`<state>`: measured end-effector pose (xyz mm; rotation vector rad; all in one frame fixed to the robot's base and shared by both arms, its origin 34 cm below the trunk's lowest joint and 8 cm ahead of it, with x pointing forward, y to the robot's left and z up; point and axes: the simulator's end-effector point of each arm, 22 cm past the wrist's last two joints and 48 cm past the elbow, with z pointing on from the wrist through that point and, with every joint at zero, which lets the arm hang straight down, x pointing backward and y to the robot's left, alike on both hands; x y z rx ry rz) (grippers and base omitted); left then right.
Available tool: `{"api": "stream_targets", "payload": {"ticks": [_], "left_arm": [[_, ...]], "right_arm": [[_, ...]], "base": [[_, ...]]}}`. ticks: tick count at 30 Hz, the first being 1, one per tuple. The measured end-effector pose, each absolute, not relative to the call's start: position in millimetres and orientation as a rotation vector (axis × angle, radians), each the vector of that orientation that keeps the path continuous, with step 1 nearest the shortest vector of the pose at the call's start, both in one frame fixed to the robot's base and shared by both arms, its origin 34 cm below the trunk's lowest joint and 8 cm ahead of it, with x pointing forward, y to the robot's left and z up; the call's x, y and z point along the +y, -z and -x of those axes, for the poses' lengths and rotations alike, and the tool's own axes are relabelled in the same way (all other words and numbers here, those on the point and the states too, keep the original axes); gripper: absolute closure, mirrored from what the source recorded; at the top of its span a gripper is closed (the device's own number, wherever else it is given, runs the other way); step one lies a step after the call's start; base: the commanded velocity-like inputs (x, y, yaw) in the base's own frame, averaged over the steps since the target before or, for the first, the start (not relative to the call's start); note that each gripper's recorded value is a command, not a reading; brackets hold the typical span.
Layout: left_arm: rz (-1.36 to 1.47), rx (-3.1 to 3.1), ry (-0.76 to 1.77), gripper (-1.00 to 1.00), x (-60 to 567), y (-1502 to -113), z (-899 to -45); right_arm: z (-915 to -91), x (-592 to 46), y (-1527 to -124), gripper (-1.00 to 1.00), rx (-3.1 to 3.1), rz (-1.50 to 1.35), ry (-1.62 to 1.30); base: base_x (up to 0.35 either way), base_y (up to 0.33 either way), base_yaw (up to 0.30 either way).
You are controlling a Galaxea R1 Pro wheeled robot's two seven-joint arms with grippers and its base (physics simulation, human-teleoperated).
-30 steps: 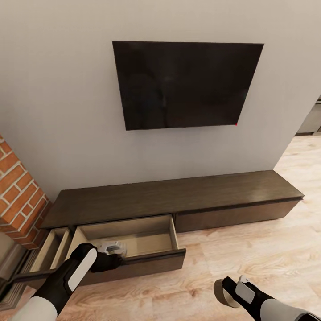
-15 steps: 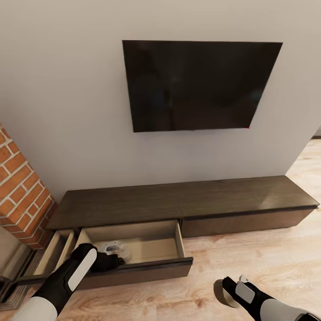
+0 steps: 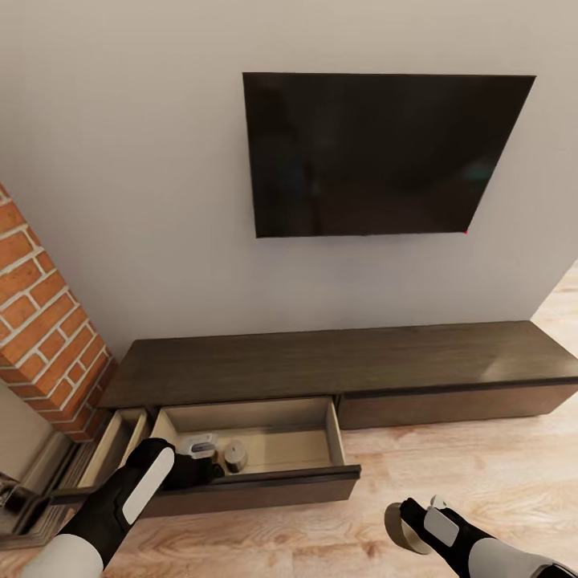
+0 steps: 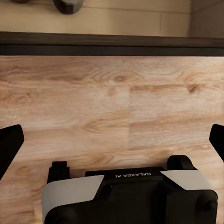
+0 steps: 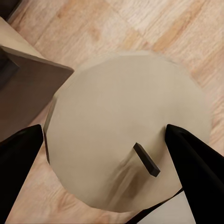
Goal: Place each of the two pumpkins and all three candles from the living room inside a cabinet in the living room (use any cabinet), then make sure every cabinet is closed, and position the cauldron so it is next to a table in the living room.
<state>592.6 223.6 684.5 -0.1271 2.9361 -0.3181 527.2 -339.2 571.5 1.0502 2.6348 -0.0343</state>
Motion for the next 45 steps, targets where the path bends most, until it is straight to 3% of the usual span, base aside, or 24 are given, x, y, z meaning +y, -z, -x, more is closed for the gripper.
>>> {"api": "stream_targets", "payload": {"ticks": [12,45], "left_arm": [[0.127,2.936,0.318,-1.0,223.6,-684.5,-592.6],[0.127,2.933,0.321,-1.0,223.8,-706.9,-590.6]], "right_arm": [[-527.3,-339.1,-571.5,1.0,2.635,-1.05,0.034],[-531.3,-346.8,-596.0,1.0,2.634,-0.912,0.085]], "base": [[0.013,0.117,0.142],[0.001,0.012,0.003]]}}
